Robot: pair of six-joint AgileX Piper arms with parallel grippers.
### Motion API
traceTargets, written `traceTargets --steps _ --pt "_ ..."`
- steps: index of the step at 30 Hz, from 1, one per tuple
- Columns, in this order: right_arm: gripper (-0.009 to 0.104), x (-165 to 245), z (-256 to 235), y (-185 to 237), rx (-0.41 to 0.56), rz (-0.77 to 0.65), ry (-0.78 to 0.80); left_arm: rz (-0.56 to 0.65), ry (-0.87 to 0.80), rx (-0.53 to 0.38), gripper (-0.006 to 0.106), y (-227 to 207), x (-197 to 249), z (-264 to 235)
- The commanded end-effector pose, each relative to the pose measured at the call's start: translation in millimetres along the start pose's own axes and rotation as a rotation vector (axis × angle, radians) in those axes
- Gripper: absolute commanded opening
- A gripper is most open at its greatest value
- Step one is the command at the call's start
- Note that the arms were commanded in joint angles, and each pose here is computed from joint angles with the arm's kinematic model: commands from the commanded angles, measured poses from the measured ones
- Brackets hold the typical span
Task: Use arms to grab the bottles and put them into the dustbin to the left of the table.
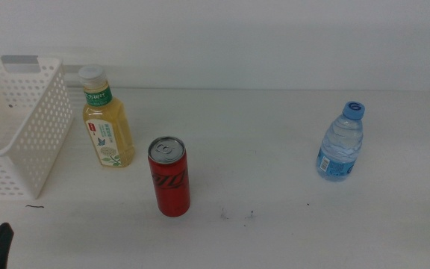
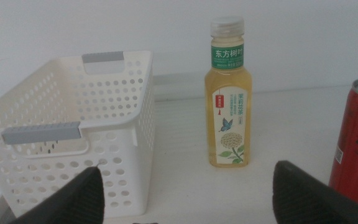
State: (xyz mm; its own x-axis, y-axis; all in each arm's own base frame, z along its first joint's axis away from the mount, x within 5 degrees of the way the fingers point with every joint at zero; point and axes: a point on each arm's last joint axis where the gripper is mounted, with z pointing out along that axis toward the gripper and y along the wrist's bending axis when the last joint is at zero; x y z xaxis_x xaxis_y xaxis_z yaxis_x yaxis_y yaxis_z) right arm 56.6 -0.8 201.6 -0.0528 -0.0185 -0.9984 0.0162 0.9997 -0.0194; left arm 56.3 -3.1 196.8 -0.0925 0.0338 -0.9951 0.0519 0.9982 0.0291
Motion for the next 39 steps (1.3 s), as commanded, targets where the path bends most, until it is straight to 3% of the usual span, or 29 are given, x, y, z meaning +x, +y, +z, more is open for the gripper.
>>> traceTargets --steps 1,11,30,39 --pt "0.093 0.8 -0.2 -0.5 0.008 -0.008 -0.004 -0.006 -0.006 0.001 0.091 -0.1 -0.4 -0.3" --pt "0.093 0.8 -0.2 -0.5 0.008 -0.008 -0.004 -0.026 0.012 0.041 0.091 -2.5 0.7 0.7" --pt "0.093 0.8 -0.2 -0.5 0.008 -0.008 -0.004 -0.054 0.074 0.406 0.091 -46.2 -3.6 47.1" --pt "0.093 0.8 -0.2 -0.5 0.008 -0.008 -0.004 -0.037 0.072 0.496 0.091 -73.7 6.9 64.9"
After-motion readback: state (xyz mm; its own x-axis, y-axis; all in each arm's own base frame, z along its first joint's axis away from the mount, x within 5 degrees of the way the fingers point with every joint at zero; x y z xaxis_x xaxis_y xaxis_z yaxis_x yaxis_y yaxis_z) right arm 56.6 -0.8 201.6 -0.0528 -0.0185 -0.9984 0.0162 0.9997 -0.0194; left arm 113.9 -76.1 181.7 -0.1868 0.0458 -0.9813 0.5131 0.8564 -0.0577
